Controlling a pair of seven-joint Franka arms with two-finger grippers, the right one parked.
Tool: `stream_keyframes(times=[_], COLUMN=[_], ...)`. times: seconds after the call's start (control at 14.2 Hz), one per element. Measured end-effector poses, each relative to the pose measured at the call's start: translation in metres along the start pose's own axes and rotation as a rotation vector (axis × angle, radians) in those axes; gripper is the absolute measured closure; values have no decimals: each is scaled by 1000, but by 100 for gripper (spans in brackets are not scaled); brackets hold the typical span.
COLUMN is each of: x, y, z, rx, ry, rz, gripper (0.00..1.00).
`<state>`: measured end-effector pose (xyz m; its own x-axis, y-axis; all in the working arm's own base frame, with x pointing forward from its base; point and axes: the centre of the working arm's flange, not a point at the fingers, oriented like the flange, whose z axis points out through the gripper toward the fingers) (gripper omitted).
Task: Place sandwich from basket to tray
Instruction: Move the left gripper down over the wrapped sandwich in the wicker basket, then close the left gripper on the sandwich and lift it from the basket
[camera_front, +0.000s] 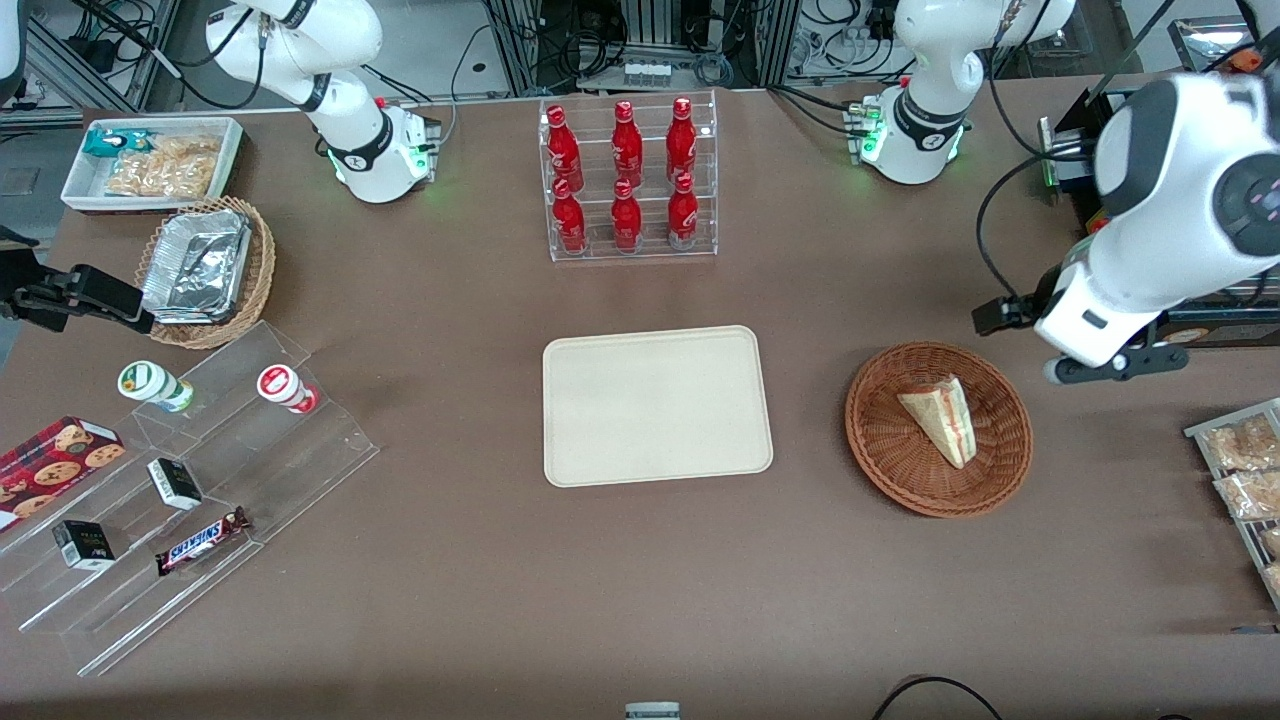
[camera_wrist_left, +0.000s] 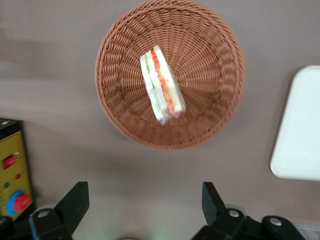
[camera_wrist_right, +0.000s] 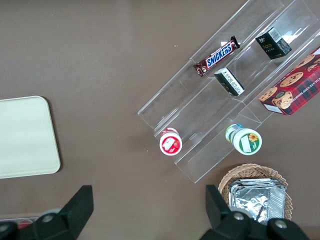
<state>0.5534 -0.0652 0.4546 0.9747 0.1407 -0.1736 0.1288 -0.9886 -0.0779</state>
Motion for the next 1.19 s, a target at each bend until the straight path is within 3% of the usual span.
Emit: stream_keyframes(times=[0.35, 0.77, 0.98, 1.19], x=[8, 21, 27, 30], y=[3, 9, 13, 16], z=[91, 129, 154, 180], rx=[-26, -62, -89, -100], ry=[34, 65, 95, 94], rz=[-120, -297, -317, -319], gripper=[0, 0, 0, 0])
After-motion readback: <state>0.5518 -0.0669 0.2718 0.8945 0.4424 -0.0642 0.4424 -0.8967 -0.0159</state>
